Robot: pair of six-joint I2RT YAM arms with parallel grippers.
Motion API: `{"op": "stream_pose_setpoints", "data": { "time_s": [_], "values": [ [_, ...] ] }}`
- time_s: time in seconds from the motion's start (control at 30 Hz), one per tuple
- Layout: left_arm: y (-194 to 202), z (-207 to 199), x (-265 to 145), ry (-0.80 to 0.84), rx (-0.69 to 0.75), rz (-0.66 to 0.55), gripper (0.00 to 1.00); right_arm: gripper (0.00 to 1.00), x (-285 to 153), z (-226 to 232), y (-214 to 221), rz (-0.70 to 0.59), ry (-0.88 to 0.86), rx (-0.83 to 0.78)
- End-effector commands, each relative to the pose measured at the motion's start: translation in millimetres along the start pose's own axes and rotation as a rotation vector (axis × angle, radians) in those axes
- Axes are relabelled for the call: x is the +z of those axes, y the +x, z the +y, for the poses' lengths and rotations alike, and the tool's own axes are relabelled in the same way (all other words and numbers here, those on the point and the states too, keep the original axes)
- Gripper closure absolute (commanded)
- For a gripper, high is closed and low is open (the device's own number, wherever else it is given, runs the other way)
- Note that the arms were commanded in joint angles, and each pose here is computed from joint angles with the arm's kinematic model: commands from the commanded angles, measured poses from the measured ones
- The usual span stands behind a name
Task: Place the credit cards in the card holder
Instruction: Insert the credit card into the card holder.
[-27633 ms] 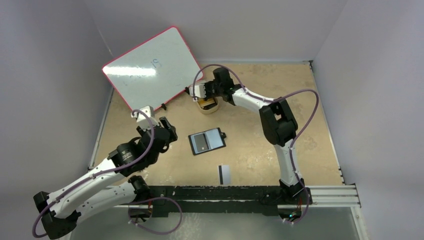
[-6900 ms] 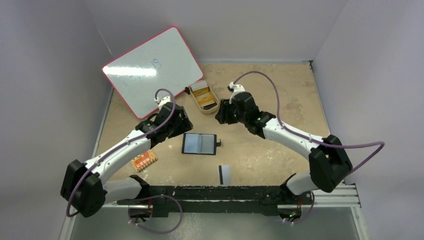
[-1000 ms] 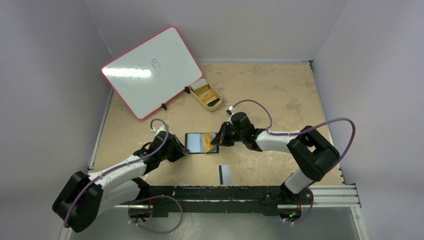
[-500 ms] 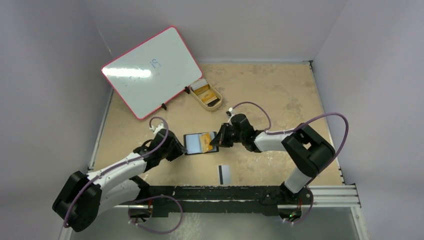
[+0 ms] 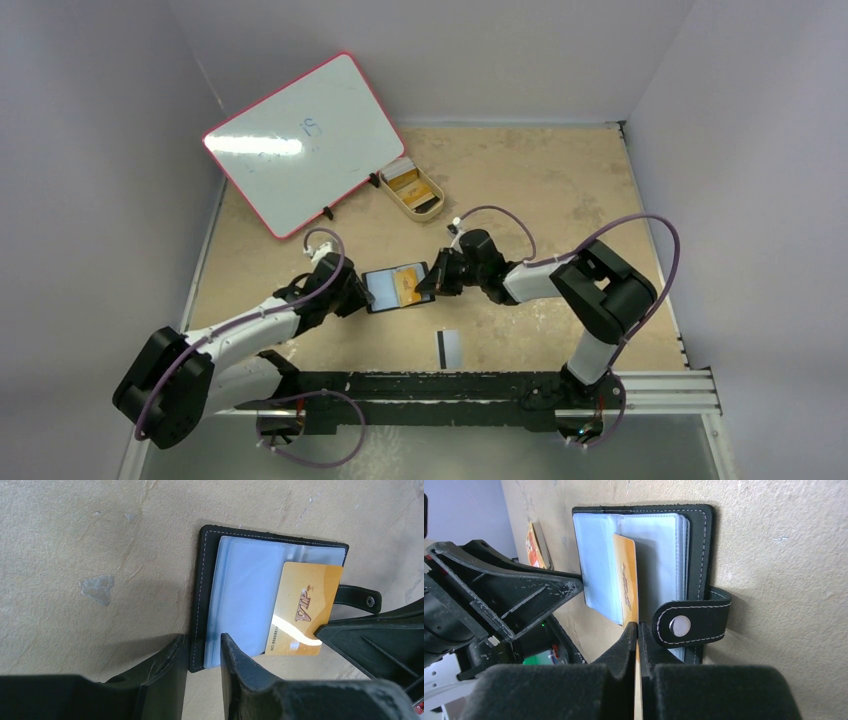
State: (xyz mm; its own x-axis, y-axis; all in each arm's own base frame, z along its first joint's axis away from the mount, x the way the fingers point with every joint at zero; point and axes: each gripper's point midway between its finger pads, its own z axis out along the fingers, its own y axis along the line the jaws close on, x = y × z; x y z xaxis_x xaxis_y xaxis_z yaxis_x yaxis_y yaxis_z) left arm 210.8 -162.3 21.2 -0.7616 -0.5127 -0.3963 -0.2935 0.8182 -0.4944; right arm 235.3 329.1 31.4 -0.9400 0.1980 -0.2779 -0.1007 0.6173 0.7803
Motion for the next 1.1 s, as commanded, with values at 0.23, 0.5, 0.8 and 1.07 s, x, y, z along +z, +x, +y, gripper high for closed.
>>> {"op": "stream_pose_setpoints", "data": {
  "time_s": [0.23, 0.5, 0.8, 1.07],
  "values": [
    [-12, 1, 4, -0.024, 0.04, -0.049, 0.75, 1.0, -1, 11, -1, -0.008, -0.071, -0.071],
    [-11, 1, 7, -0.023, 0.05, -0.043, 0.74, 1.0, 4, 11, -4, -0.011, -0.069, -0.07],
    [-10, -3, 5, 0.0, 0.041, -0.039, 0.73, 1.0, 9, 13, -8, -0.031, -0.08, -0.037],
    [-4, -3, 6, 0.027, 0.014, -0.023, 0.73, 1.0, 9, 20, -18, -0.077, -0.098, -0.014]
  ]
}}
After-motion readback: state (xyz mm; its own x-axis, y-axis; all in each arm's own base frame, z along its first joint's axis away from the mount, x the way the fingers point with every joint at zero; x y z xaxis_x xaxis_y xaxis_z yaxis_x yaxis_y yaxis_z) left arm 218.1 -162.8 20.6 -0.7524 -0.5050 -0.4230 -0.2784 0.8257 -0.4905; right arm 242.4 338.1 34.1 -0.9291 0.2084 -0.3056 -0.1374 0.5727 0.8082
